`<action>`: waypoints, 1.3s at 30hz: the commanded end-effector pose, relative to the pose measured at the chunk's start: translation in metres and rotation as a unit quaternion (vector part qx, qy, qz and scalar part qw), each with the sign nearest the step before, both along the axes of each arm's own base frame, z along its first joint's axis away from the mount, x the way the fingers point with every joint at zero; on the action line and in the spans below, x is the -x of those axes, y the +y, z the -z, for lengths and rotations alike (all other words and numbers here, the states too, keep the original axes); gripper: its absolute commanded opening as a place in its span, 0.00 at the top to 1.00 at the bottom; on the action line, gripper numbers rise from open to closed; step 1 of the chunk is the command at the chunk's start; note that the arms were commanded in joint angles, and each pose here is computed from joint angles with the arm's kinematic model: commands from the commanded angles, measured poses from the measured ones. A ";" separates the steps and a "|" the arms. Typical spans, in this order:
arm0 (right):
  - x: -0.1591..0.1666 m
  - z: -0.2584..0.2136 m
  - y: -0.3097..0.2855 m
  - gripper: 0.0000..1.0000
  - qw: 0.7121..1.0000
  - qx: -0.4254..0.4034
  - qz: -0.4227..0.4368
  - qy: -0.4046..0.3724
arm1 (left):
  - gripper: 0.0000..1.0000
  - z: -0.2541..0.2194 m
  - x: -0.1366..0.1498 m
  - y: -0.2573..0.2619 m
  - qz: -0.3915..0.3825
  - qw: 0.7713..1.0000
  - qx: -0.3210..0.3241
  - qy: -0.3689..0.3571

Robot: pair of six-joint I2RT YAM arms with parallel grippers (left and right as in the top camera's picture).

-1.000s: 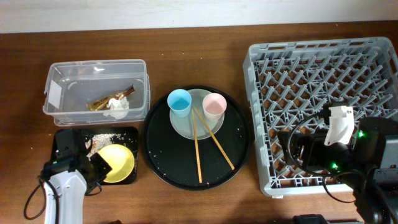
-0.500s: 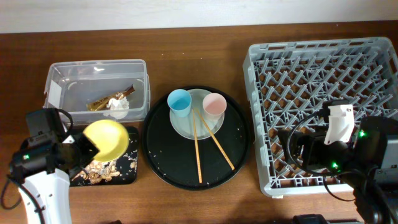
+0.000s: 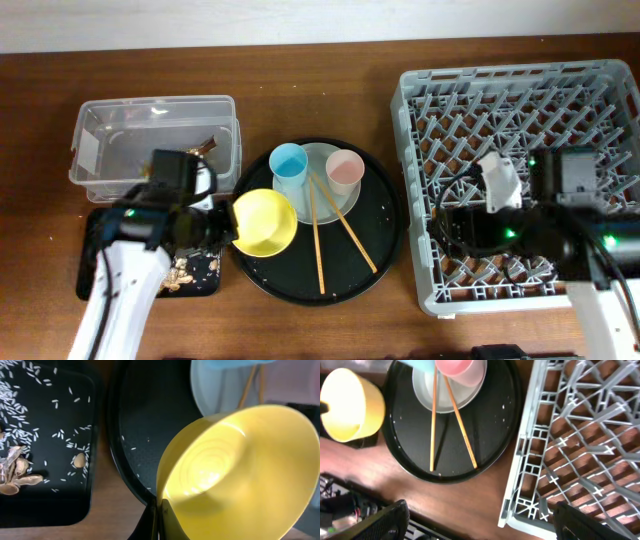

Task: Sort waste into correct bins and load items into the dishwasher rack
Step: 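Carry the empty yellow bowl toward the round tray center, then grasp the yellow bowl with the right gripper from the left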

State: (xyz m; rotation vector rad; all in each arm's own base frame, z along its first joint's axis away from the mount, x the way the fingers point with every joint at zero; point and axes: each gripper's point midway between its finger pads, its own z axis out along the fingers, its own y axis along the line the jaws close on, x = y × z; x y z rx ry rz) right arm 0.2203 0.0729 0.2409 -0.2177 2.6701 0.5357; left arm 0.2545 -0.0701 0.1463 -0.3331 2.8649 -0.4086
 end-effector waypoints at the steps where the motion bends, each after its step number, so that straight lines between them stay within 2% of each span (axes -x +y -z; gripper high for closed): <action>1: -0.004 0.005 0.024 0.11 0.998 -0.005 -0.061 0.008 | 0.99 0.017 -0.010 -0.011 0.012 1.000 -0.021 0.018; 5: -0.008 0.015 0.061 0.26 0.992 -0.006 -0.127 0.016 | 1.00 0.032 -0.014 -0.026 0.024 0.999 -0.018 0.038; 8: -0.017 0.024 0.087 0.27 0.990 -0.012 -0.138 0.026 | 1.00 0.023 -0.013 -0.050 0.052 0.998 0.026 0.023; 13: -0.031 0.042 0.130 0.30 0.985 -0.019 -0.170 0.027 | 1.00 0.021 -0.005 -0.073 0.093 0.995 0.033 0.019; 19: -0.046 0.080 0.143 0.36 0.985 0.032 -0.161 0.051 | 0.99 0.016 -0.001 -0.091 0.113 0.992 0.061 0.016; 22: -0.047 0.096 0.154 0.51 0.982 0.038 -0.174 0.065 | 1.00 0.015 0.000 -0.094 0.116 0.991 0.071 0.018; 24: -0.050 0.101 0.158 0.51 0.981 0.039 -0.177 0.065 | 0.99 0.015 0.001 -0.094 0.116 0.991 0.071 0.019; 25: -0.051 0.102 0.159 0.55 0.981 0.039 -0.177 0.065 | 0.99 0.015 0.001 -0.094 0.116 0.991 0.071 0.020; 27: -0.051 0.103 0.159 0.68 0.981 0.039 -0.177 0.065 | 0.99 0.015 0.002 -0.094 0.116 0.990 0.071 0.022; 29: -0.050 0.103 0.158 0.69 0.981 0.039 -0.177 0.067 | 0.99 0.015 0.002 -0.094 0.116 0.990 0.071 0.022; 30: -0.050 0.103 0.159 0.79 0.981 0.039 -0.177 0.067 | 1.00 0.015 0.002 -0.094 0.116 0.991 0.071 0.021; 32: -0.050 0.103 0.158 0.85 0.981 0.039 -0.177 0.067 | 1.00 0.015 0.002 -0.095 0.116 0.990 0.072 0.022; 34: -0.049 0.103 0.158 0.87 0.981 0.040 -0.177 0.069 | 1.00 0.015 0.003 -0.096 0.118 0.990 0.076 0.023; 39: -0.048 0.104 0.157 0.77 0.981 0.041 -0.177 0.072 | 0.99 0.011 0.002 -0.103 0.124 0.987 0.097 0.020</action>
